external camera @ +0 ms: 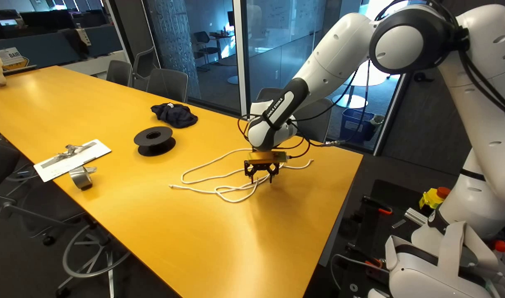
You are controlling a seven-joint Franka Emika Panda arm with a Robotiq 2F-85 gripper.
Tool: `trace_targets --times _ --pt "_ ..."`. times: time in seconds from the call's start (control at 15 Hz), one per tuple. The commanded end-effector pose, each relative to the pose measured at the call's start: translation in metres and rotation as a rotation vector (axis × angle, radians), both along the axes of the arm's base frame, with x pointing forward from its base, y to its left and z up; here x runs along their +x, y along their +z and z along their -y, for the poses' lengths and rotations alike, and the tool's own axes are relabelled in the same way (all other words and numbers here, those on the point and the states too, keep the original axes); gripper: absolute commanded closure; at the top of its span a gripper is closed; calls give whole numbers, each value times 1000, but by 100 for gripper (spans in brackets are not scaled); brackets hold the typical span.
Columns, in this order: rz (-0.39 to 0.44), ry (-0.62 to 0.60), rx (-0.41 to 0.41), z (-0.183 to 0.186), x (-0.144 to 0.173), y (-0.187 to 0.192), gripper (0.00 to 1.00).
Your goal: Separate the two white ropes
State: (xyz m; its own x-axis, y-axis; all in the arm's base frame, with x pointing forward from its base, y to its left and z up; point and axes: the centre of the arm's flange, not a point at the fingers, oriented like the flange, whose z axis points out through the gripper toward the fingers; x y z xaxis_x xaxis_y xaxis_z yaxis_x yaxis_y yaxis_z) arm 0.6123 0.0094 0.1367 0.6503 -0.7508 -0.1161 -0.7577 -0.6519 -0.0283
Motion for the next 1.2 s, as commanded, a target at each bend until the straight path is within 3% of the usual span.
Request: trace_targets --times 0.0,0.47,0.73,1.13 --pt "-3 13 4 2 9 3 51" --pt "-6 16 3 2 9 3 100" --pt "-18 18 10 3 4 6 98" --pt "-149 31 25 -11 -29 22 98"
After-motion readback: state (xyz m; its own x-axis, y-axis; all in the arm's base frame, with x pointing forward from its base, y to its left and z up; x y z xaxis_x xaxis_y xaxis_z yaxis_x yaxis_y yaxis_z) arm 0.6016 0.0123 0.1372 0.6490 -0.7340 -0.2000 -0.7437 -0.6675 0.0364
